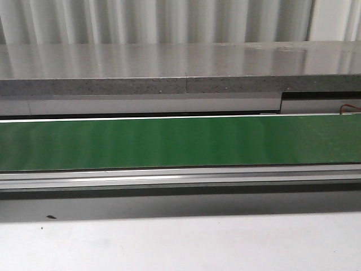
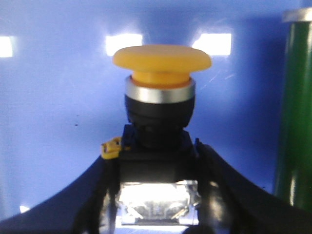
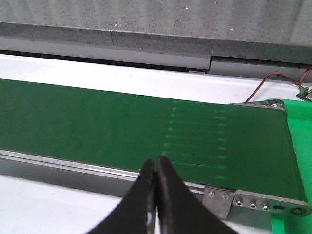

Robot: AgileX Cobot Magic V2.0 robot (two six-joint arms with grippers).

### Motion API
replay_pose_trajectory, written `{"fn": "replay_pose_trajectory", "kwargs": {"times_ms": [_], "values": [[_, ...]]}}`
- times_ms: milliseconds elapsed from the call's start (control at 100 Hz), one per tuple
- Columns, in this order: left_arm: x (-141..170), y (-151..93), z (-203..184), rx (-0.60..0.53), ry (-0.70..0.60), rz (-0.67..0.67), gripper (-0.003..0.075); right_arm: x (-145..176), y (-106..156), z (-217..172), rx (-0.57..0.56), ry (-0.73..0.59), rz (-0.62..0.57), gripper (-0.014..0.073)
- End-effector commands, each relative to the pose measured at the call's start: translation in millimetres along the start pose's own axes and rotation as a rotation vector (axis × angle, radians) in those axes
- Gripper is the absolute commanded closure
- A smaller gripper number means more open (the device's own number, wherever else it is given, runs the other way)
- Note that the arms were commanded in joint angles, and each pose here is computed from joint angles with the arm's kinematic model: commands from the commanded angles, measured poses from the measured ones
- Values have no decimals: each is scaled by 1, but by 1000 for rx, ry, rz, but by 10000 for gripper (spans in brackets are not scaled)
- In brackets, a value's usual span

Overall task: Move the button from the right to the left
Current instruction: 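Lift the button with the left gripper and carry it to the blue tray, then lower the button into the blue tray and open the left gripper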

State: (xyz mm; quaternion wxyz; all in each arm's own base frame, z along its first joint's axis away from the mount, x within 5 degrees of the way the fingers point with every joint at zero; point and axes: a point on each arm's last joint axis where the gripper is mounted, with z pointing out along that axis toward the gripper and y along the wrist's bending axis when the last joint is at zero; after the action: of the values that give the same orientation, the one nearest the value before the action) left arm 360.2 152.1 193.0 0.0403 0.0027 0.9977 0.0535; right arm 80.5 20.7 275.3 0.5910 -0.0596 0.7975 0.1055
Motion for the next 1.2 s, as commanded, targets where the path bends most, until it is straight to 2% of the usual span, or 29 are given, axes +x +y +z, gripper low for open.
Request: {"fn": "replay_pose_trajectory", "kwargs": {"times_ms": [0,150,280,450,530,600,670,860,1040,1190], "values": [[-4,2,-8,-10,-36,-20,619,-15,2,-3,-9,-103,-18,663],[-6,1,10,7,7,-41,438,-15,2,-3,-9,-103,-18,663],[-7,2,9,-2,3,-37,302,-15,2,-3,-9,-103,-18,663],[-12,4,-5,0,-16,-45,286,-15,2,-3,-9,-103,-18,663],[-14,5,-21,-3,-60,-55,314,-15,2,-3,-9,-103,-18,663],[-16,5,-39,-14,-142,-101,374,-15,2,-3,-9,-103,-18,663],[-17,6,-58,-34,-239,-176,472,-15,2,-3,-9,-103,-18,663],[-11,-10,-112,-38,-410,-184,738,-15,2,-3,-9,-103,-18,663],[-5,-47,-159,45,-555,-149,741,-15,2,-3,-9,-103,-18,663],[8,-84,-184,101,-648,-79,741,-15,2,-3,-9,-103,-18,663]]}}
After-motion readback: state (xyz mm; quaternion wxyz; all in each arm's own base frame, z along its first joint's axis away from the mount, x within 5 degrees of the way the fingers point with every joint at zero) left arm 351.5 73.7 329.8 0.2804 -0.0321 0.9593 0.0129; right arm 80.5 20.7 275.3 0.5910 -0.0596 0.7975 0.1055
